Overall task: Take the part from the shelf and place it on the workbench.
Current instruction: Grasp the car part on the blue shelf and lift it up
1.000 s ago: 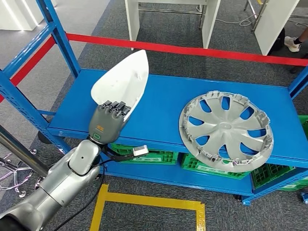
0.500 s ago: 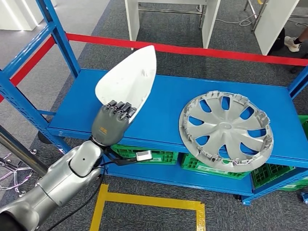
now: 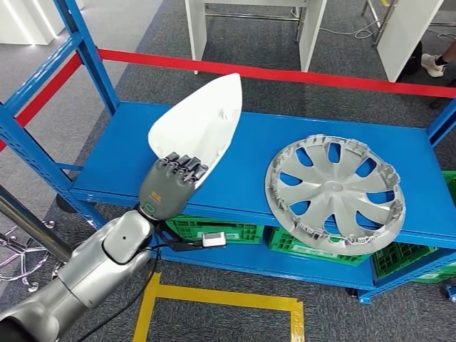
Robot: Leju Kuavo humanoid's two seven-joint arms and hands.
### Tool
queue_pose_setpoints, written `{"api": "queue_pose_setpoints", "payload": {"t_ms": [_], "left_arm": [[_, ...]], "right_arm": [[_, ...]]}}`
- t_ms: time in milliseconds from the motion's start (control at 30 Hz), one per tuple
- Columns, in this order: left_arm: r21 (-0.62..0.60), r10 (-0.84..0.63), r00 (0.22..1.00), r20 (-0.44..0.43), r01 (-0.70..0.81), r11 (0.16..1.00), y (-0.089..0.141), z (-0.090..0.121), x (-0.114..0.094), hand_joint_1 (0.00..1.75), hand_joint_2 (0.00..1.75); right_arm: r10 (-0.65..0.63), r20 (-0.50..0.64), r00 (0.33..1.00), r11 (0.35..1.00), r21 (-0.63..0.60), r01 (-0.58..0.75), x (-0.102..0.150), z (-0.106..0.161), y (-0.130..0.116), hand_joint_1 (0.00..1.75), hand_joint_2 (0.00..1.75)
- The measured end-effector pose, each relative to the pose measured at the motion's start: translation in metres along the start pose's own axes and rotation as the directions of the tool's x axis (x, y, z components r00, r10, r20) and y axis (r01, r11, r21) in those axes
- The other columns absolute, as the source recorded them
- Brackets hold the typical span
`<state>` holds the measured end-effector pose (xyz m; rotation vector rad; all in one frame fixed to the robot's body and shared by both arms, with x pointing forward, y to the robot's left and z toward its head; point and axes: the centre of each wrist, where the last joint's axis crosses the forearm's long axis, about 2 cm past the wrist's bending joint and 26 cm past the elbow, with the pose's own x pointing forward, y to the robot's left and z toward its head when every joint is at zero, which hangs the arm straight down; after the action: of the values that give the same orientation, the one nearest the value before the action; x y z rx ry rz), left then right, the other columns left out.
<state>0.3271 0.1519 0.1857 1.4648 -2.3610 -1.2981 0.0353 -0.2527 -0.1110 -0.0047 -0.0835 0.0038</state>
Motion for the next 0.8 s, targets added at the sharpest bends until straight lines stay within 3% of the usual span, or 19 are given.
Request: {"api": "queue_pose_setpoints", "payload": {"t_ms": [800], "left_arm": [[-0.046, -0.051, 0.986, -0.157, 0.044, 0.998, -0.008, 0.008, -0.029, 1.75, 1.75]], "right_arm": [[-0.016, 0.0, 1.0, 1.0, 0.006, 0.016, 0.0, 0.0, 0.004, 0.0, 0.0]]}}
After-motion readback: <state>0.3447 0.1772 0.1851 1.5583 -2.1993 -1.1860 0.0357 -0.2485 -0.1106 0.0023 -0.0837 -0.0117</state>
